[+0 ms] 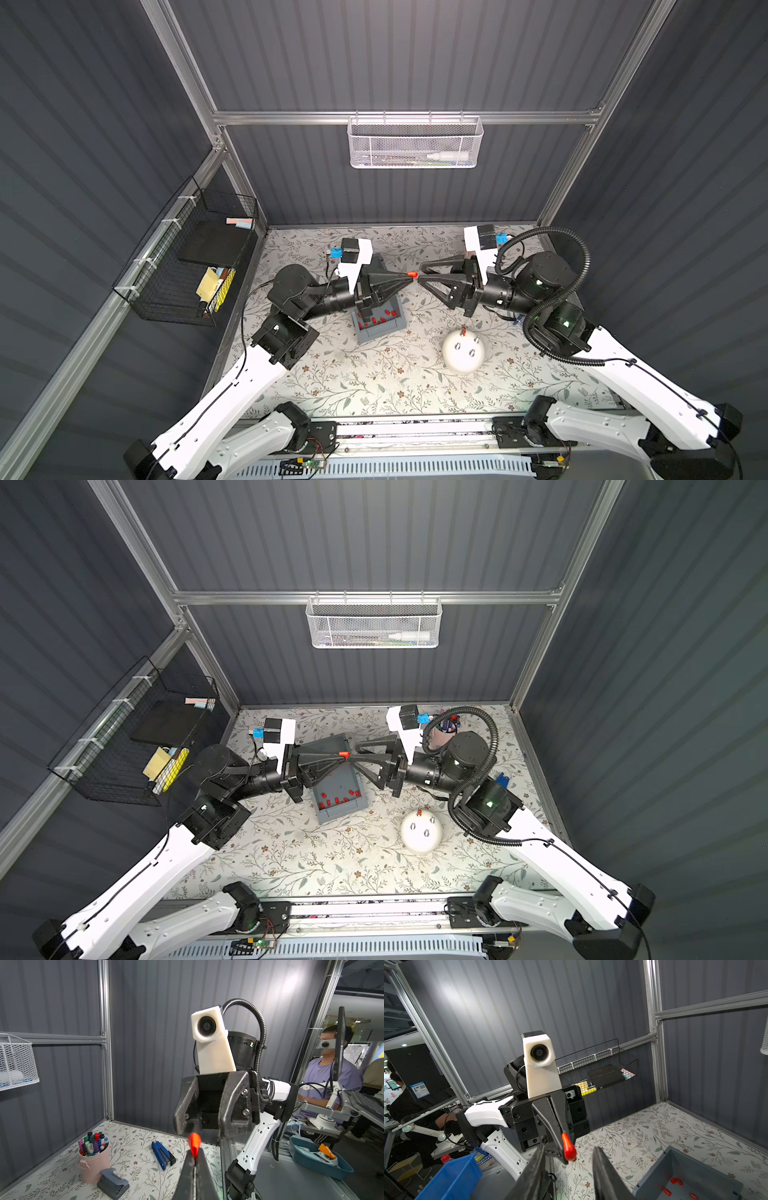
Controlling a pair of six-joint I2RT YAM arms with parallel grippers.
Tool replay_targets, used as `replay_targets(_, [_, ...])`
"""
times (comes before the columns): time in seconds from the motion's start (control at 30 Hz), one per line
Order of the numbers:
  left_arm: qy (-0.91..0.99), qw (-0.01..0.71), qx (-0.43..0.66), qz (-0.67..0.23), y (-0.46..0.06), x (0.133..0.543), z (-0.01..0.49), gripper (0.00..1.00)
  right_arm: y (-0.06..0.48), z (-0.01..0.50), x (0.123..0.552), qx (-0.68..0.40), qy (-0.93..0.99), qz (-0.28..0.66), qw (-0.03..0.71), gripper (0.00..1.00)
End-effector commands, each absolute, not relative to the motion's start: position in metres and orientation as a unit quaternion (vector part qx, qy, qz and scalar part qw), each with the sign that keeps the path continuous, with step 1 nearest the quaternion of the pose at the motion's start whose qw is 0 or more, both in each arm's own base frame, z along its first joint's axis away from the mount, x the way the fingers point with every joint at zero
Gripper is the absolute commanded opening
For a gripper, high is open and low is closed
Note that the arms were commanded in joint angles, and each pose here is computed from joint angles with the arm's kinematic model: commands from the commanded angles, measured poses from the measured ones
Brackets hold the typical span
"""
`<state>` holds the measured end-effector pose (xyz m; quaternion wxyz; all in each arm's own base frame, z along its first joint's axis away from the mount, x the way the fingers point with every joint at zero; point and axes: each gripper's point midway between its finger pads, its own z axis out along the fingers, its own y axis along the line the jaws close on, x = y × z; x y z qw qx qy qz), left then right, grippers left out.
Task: Cover the protruding screws with screw protection sleeves
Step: Pick up the screw protection sleeve from the storage box.
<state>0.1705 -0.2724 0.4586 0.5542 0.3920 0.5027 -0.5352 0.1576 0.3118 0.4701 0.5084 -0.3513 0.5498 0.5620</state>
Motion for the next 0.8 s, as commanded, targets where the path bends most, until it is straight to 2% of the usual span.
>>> replay_targets(0.0, [0.486,0.562,0.388,-0.546,-0.268,0.162,0.468,0.00,0.309,0.484,0.148,-0.356,0.526,0.577,0.514,0.36])
replay_targets(0.13, [0.480,0.562,0.389,-0.550,-0.267,0.159,0.472,0.00,0.310,0.483,0.148,-0.357,0.527,0.580,0.509,0.33])
replay_targets(0.3, [0.478,0.558,0.391,-0.554,-0.267,0.156,0.472,0.00,0.310,0.482,0.148,-0.357,0.533,0.578,0.504,0.37])
replay_targets(0.63, [0.469,0.544,0.403,-0.567,-0.267,0.147,0.476,0.00,0.314,0.480,0.146,-0.364,0.532,0.584,0.492,0.35])
replay_targets(0.77, [0.470,0.536,0.410,-0.570,-0.268,0.145,0.475,0.00,0.315,0.481,0.143,-0.371,0.528,0.589,0.486,0.30])
